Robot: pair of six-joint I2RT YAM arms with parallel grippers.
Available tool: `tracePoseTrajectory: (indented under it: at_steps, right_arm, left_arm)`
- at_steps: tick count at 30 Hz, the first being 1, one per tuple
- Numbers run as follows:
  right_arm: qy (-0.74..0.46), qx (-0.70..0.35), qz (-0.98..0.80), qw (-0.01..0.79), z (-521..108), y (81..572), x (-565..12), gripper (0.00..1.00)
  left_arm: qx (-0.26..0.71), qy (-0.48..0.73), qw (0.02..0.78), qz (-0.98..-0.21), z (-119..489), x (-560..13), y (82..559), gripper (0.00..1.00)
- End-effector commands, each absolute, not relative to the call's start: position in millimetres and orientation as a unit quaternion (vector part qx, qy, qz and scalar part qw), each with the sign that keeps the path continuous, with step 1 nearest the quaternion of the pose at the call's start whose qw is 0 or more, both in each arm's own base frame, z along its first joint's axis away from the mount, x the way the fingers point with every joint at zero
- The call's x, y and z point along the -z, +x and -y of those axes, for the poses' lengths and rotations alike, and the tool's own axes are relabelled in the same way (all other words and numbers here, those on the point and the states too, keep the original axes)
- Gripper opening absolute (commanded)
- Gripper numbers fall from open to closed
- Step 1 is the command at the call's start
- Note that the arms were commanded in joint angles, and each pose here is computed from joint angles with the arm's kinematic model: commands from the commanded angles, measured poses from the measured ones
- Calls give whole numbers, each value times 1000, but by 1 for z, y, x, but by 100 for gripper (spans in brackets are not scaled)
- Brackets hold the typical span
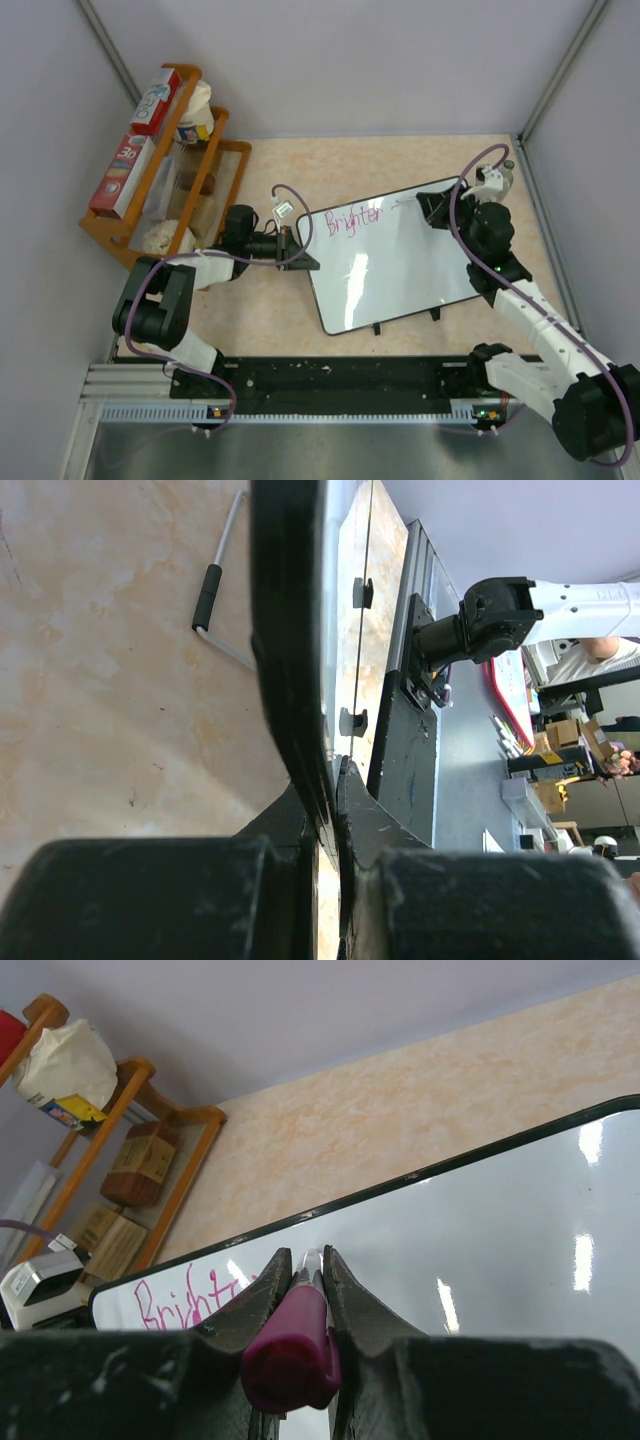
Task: Write a sentence on the whiteboard
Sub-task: Write with the whiteboard marker on the whiteboard.
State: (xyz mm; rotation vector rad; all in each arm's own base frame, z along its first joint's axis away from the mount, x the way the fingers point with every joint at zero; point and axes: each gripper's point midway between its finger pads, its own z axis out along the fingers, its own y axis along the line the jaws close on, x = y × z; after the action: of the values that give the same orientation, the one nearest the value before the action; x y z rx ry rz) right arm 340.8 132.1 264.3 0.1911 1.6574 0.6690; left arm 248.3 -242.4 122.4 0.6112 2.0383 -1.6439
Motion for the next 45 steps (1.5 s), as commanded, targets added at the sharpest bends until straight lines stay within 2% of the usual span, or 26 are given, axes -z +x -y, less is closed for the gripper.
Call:
tracePoseTrajectory:
  at_steps: [1,27,45]
  right_arm:
    - [82,-304,-701,640,-134,347,-286,0]
    - [79,-289,-740,603,-128,321,-237,0]
    - [95,-270,-721,631,-118,329,-262,0]
  left_arm:
    - [547,272,275,-742,243,-95,251,0]
    - [549,272,273,-742,243,-95,251,0]
    - [548,272,274,-742,243,-95,251,0]
